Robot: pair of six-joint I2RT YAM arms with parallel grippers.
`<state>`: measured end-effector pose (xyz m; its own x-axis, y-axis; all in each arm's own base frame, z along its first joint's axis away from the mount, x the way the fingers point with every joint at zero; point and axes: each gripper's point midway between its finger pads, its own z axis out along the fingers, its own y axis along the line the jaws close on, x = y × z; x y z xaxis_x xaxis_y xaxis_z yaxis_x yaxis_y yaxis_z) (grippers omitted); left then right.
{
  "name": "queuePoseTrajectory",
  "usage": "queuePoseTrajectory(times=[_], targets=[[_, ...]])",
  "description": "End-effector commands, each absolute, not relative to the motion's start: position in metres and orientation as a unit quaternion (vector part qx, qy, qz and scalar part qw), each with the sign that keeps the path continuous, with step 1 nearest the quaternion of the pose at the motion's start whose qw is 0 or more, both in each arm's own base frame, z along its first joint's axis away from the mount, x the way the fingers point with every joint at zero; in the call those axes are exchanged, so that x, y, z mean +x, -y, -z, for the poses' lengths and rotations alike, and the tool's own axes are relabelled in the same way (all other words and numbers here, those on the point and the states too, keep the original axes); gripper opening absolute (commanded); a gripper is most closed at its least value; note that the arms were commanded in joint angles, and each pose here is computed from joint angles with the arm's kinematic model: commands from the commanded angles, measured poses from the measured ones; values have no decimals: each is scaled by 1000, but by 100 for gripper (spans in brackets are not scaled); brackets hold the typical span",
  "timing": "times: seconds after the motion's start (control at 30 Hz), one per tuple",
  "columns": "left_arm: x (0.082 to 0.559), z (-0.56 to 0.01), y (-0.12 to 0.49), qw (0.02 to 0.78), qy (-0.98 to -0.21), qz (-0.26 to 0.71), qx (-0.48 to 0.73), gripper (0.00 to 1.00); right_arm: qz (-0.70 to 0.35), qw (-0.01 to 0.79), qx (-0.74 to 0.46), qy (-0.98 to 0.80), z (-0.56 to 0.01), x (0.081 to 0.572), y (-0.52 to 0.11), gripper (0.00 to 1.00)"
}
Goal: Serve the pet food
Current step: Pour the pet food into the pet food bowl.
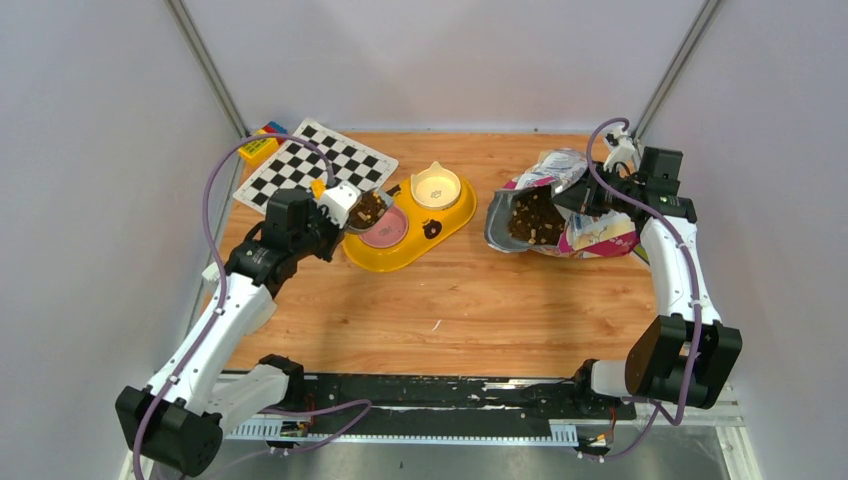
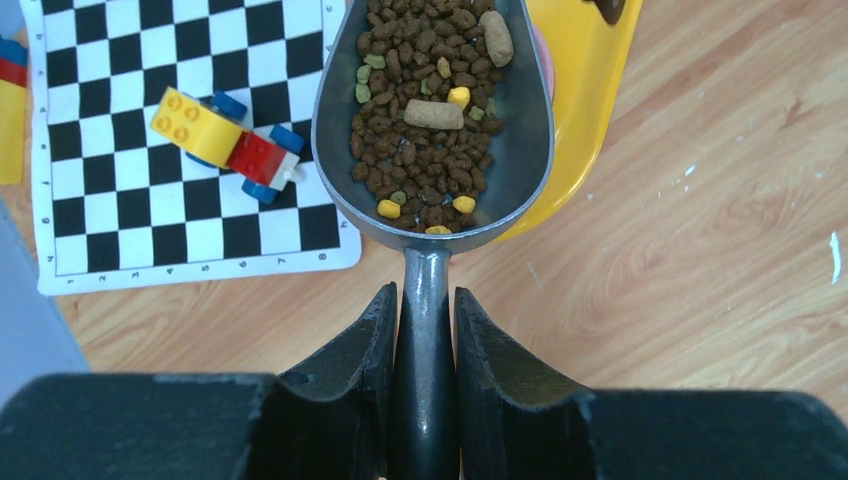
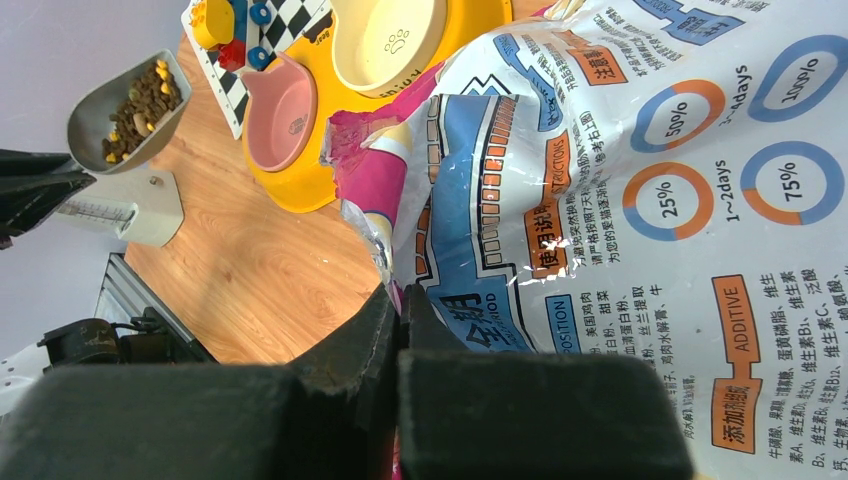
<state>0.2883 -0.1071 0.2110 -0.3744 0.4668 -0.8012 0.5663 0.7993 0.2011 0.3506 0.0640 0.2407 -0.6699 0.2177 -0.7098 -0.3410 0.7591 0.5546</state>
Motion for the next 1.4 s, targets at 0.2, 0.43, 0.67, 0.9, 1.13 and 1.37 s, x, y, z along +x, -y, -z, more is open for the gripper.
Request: queuePoseTrajectory(times=[0.2, 0.43, 0.67, 0.9, 1.13, 1.37], targets=[[276, -198, 97, 447, -824, 32, 348, 0, -345, 466, -72, -812, -279, 355, -66, 0], [275, -180, 90, 405, -843, 18, 354, 0, -346, 465, -74, -812, -278, 354, -66, 0], [280, -170, 87, 361, -861, 8, 358, 0, -348, 465, -78, -810, -278, 352, -67, 0], [293, -179, 89, 340, -870, 5, 356, 0, -350, 465, -80, -809, -279, 350, -68, 0], [304, -175, 95, 302, -881, 11, 363, 0, -350, 468, -83, -808, -280, 349, -69, 0], [307, -167, 90, 261, -892, -3, 369, 0, -351, 467, -85, -807, -280, 349, -69, 0]])
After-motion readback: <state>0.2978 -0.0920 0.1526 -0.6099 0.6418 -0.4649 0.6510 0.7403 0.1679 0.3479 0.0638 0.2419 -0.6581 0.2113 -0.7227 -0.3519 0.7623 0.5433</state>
